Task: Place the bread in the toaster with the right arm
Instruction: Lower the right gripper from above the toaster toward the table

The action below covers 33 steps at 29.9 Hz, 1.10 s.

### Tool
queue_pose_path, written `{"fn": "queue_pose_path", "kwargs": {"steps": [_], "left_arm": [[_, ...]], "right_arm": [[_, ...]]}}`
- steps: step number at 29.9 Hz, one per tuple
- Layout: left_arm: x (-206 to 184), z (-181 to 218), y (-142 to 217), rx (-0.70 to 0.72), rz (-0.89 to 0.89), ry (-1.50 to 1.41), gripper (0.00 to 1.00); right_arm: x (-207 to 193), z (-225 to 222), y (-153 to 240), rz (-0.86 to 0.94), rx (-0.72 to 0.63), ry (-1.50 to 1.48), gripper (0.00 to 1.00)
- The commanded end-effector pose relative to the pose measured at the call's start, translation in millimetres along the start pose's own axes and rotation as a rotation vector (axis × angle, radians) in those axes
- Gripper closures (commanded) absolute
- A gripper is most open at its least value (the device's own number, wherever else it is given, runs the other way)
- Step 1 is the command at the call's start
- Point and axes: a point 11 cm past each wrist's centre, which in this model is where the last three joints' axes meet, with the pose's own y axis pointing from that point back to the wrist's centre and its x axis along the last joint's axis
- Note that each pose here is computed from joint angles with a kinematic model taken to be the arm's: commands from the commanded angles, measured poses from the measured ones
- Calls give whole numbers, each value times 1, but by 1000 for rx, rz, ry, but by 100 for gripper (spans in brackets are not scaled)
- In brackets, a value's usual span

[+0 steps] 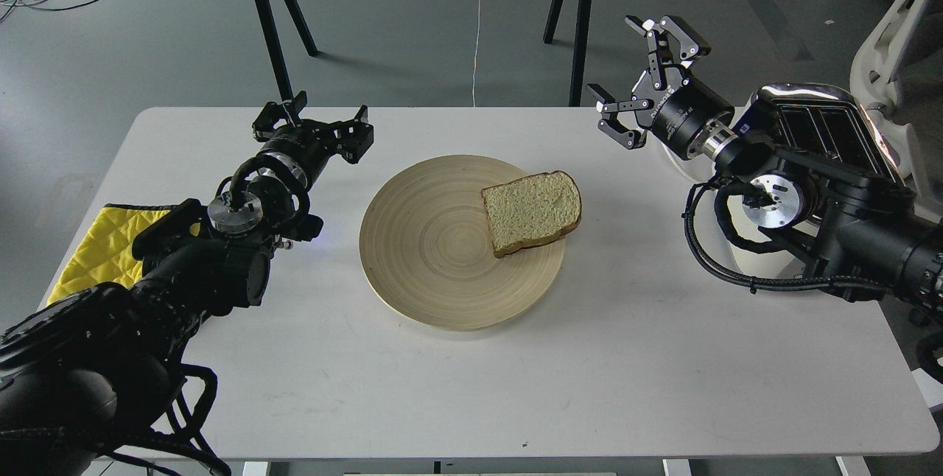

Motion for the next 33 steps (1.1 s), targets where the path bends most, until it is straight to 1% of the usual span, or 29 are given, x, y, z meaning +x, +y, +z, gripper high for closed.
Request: {"fn": "queue_pose_path", "kwargs": {"steps": [1, 9, 12, 16, 18, 24, 28, 33], "left_arm": [[3, -2, -1, 6, 38, 3, 0], [1, -7, -3, 14, 39, 5, 0], [1, -7, -3, 14, 39, 4, 0], [1, -7, -3, 14, 39, 4, 0], [1, -7, -3, 14, 39, 4, 0], [1, -6, -3, 13, 39, 3, 0], [1, -6, -3, 13, 39, 3, 0], [0, -7, -3, 14, 38, 5, 0]], "right_arm": [[3, -2, 2, 7, 5, 1, 0], [-2, -11, -3, -7, 19, 6, 0], [-9, -34, -12, -23, 67, 16, 0], [-7, -56, -13, -35, 76, 91, 0], [-6, -63, -11, -46, 63, 145, 0], [-12, -63, -14, -69, 26, 230, 0], [-4, -73, -14, 1, 0, 372, 0], [1, -65, -17, 64, -69, 578, 0]]}}
